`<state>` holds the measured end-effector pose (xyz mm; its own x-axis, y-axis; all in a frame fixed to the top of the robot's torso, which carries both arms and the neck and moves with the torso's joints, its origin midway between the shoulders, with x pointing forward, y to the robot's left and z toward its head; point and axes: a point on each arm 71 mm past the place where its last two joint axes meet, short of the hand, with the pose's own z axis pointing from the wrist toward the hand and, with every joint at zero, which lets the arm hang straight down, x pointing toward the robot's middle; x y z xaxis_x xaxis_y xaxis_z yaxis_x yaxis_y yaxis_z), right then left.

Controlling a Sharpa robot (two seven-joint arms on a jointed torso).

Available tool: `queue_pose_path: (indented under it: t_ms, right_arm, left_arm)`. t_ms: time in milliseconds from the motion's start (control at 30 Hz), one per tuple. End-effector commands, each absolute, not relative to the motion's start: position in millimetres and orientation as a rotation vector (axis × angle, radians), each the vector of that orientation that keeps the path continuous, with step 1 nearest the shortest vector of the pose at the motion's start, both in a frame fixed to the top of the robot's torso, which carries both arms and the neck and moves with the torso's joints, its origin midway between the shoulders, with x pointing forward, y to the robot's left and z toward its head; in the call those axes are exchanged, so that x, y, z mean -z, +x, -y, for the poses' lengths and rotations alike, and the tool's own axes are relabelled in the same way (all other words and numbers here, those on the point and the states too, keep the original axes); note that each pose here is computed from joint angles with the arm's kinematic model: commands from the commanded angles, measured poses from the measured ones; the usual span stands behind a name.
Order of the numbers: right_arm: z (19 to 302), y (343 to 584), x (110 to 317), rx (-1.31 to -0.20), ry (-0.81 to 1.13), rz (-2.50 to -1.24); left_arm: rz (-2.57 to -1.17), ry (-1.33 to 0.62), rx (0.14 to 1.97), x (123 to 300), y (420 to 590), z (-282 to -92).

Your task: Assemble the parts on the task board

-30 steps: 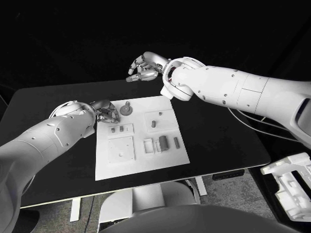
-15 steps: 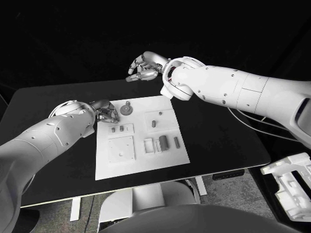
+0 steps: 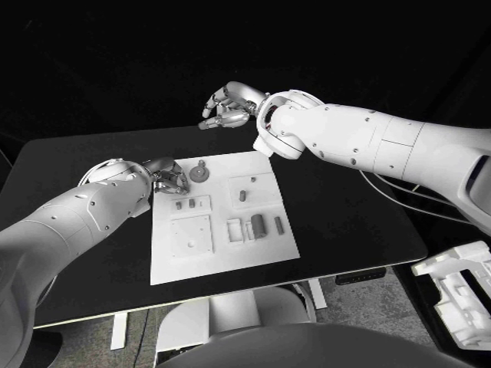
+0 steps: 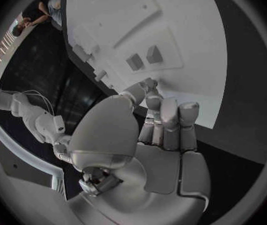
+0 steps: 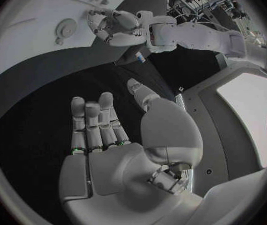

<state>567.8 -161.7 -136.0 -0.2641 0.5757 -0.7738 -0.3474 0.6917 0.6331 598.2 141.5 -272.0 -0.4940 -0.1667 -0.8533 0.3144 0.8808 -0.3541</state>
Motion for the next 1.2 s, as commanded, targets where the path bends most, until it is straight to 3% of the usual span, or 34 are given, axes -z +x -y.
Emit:
queue_pose_path:
  t_ms: [33, 800, 1200]
  right_arm:
    - [160.5, 567.6, 135.3, -0.893, 0.181, -1.611]
    - [159.6, 568.2, 135.5, -0.892, 0.181, -1.61]
    - [159.7, 568.5, 135.6, -0.892, 0.181, -1.61]
  left_arm:
    - [-1.976, 0.11, 0.592, 270.5, 598.2, -137.9]
    - [-2.065, 0.087, 0.555, 276.0, 597.1, -140.8]
    - [-2.04, 0.083, 0.555, 274.5, 597.9, -140.6]
